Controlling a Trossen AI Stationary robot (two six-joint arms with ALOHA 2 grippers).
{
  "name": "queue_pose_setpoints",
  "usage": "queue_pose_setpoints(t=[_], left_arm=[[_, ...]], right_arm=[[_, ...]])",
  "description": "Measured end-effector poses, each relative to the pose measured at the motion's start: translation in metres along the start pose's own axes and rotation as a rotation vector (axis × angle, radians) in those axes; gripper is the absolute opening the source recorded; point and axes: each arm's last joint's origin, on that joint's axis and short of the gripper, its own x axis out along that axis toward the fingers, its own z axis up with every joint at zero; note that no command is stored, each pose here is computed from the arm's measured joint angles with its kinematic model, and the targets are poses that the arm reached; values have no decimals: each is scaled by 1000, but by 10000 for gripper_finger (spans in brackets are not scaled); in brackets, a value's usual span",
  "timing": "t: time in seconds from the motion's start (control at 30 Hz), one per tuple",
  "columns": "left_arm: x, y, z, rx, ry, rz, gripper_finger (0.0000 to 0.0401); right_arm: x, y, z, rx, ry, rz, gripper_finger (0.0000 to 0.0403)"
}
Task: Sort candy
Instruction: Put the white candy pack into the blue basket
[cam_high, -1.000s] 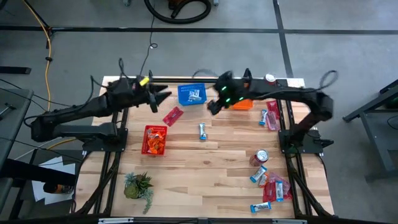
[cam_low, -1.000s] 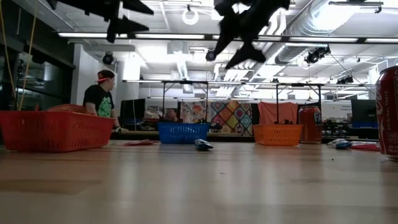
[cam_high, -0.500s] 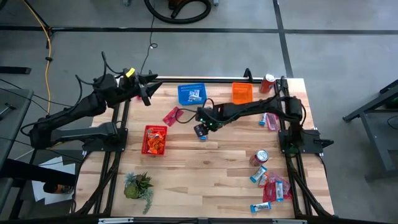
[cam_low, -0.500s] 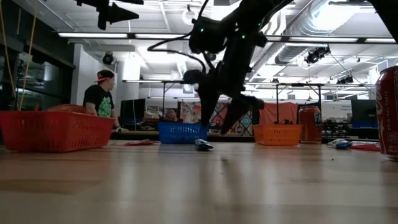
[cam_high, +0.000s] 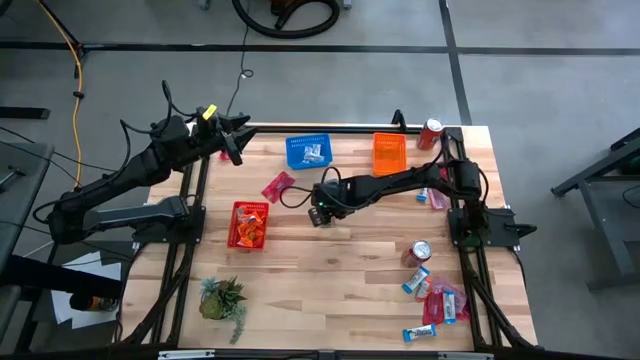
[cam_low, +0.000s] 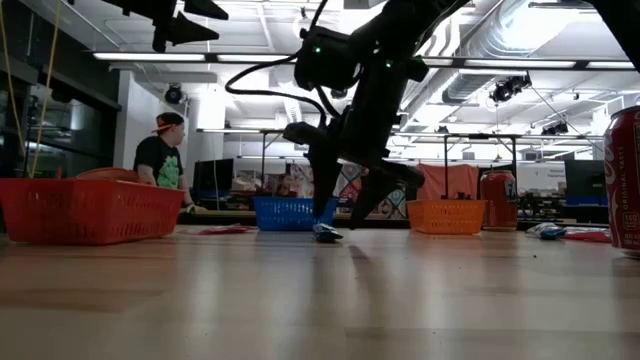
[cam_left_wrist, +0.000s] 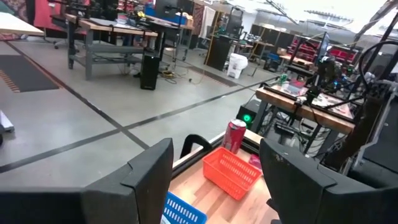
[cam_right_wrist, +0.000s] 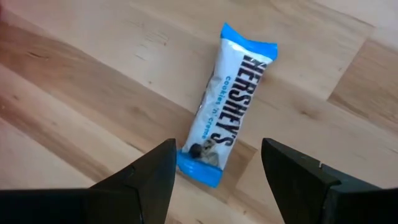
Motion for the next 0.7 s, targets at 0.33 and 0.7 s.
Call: queue_pose_setpoints(t=[0.33, 0.7], left_arm=[[0, 2, 0, -2, -4, 13, 225], [0, 2, 1, -18, -9, 26, 225]], right_arm=[[15, 1, -2, -1, 9, 4, 232], [18, -4, -7, -141, -3, -94, 100]])
